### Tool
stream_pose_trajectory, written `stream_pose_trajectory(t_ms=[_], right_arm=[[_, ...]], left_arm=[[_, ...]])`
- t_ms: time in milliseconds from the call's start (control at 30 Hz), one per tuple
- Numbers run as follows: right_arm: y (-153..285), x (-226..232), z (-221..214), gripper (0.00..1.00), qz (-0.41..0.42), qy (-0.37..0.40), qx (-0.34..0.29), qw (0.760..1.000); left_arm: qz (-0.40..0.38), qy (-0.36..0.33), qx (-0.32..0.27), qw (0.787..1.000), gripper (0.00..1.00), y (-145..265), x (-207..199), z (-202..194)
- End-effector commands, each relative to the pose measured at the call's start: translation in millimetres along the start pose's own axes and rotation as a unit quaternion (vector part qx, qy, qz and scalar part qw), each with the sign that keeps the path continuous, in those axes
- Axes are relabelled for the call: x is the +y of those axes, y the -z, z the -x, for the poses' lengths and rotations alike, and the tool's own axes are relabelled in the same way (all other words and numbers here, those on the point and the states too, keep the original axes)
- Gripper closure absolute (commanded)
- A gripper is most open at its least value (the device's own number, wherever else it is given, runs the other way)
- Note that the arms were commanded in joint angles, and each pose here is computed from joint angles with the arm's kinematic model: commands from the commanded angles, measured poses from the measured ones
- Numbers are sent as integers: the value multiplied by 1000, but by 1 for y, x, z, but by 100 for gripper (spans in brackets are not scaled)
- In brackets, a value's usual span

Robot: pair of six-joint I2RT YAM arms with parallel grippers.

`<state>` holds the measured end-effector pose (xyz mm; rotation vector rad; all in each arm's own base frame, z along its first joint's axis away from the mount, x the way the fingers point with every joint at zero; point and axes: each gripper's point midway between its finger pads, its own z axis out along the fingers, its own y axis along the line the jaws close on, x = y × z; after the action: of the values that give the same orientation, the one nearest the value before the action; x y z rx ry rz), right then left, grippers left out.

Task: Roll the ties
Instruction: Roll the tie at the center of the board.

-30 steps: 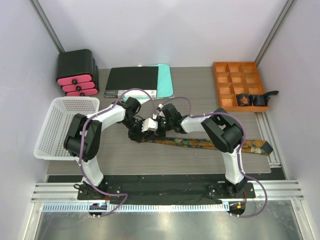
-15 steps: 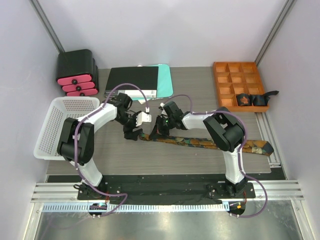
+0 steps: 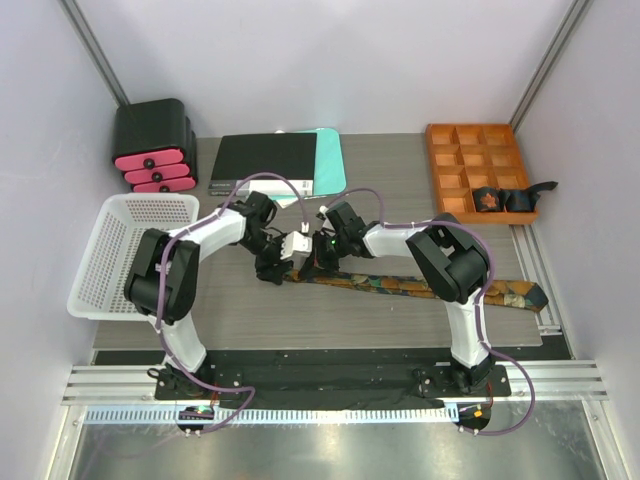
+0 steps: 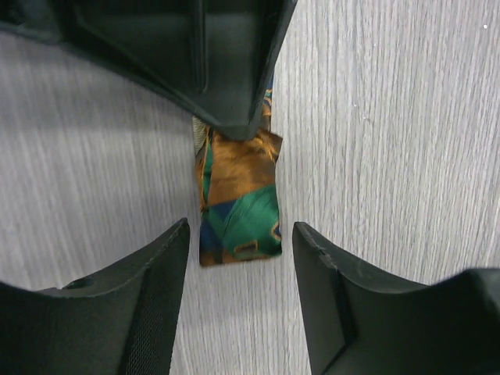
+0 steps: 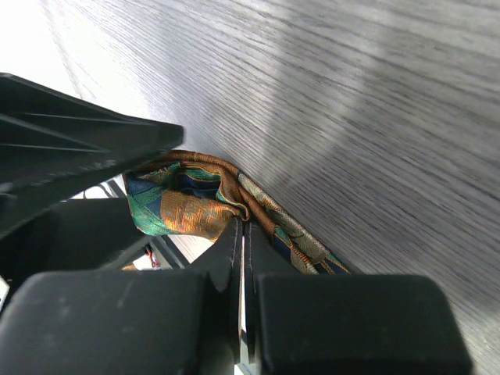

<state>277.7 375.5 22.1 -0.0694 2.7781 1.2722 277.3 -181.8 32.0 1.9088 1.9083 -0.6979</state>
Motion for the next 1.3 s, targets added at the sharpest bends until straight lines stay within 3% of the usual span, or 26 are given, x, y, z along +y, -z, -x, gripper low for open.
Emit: stream_pose_trajectory(t_ms=[0, 233, 433, 767, 1033, 1267], right_arm=[[-6, -30, -2, 99, -51, -7, 1, 999], [-9, -27, -3, 99, -41, -13, 1, 999], [-8, -23, -3, 99, -30, -14, 2, 999], [9, 7, 1, 99, 53, -35, -13, 998], [32, 26, -5, 82, 90, -30, 1, 995], [37, 25, 3, 93, 72, -8, -12, 997]], left_arm=[[-6, -5, -5, 1000, 45, 2, 3, 8], [16, -11, -60, 998, 60, 12, 4, 44], [0, -24, -68, 997, 61, -3, -2, 68], [-13, -39, 11, 999, 58, -31, -8, 53], [-12, 2, 59, 998, 59, -43, -11, 29], [-9, 2, 63, 998, 59, -42, -9, 28]])
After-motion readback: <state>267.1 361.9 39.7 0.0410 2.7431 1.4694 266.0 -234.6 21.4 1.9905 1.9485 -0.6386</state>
